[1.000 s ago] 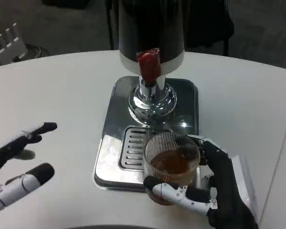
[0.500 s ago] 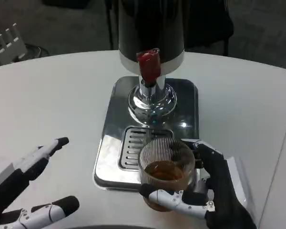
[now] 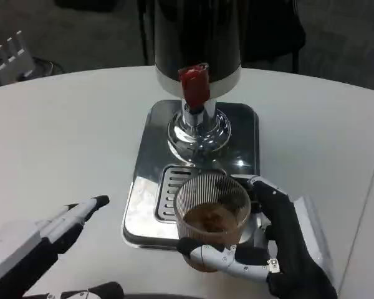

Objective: Grasp the cup under the faucet to collect the drink, then remove the cup.

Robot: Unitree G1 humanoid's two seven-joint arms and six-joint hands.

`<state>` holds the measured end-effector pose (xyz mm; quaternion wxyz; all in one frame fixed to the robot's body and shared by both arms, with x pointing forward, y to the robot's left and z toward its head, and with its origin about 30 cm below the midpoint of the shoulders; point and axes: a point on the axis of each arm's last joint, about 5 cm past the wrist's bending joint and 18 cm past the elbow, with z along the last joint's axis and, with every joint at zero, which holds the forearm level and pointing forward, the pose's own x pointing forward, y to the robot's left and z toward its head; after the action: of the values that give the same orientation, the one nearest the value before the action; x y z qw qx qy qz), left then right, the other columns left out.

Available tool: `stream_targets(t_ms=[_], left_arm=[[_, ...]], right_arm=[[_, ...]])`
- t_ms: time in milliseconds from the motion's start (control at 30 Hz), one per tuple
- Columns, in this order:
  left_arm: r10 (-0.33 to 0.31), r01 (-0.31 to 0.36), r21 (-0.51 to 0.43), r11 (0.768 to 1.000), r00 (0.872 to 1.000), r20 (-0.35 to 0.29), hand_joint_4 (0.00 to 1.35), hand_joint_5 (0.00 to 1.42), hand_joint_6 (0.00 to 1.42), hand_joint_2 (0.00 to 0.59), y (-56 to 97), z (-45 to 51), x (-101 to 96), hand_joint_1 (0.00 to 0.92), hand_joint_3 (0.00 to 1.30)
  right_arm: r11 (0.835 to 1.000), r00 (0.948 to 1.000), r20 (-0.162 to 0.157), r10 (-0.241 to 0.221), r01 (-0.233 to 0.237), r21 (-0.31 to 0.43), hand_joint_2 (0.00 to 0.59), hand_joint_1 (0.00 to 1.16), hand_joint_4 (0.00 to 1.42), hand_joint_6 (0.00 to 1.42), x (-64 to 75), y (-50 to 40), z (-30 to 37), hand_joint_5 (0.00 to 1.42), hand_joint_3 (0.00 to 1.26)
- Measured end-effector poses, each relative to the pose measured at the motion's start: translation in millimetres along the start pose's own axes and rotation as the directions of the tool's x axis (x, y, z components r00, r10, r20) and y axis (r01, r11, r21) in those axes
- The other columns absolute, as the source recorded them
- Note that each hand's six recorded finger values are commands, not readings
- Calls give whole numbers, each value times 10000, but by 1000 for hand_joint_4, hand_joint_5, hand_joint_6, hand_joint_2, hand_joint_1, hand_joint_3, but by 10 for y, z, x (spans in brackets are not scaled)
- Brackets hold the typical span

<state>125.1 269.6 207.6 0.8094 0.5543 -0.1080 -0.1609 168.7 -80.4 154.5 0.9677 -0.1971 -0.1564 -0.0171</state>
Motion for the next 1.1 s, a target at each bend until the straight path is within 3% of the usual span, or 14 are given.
stream_targets(t_ms=[333, 567, 833, 1100], left_arm=[[-262, 286, 1341, 9906, 9995, -193, 0, 0, 15, 106, -15, 118, -25, 0, 0], [-526, 533, 1738, 9833, 9986, -86, 0, 0, 0, 103, -54, 203, -16, 0, 0], [-748, 688, 2217, 9727, 9970, 184, 0, 0, 0, 105, -75, 265, 30, 0, 0], [-471, 435, 2455, 9684, 9989, 87, 0, 0, 0, 105, -34, 271, 99, 0, 0]], right_arm=[[9987, 9986, 178, 490, -492, 107, 123, 972, 1262, 1424, -79, -65, 56, 1424, 1072], [9979, 9979, 230, 610, -615, 183, 123, 972, 1262, 1424, -132, -111, 88, 1424, 1072], [9976, 9977, 135, 665, -668, 206, 123, 972, 1262, 1424, -163, -137, 85, 1424, 1072], [9976, 9974, 267, 662, -667, 172, 124, 973, 1262, 1424, -157, -178, 107, 1424, 1079]])
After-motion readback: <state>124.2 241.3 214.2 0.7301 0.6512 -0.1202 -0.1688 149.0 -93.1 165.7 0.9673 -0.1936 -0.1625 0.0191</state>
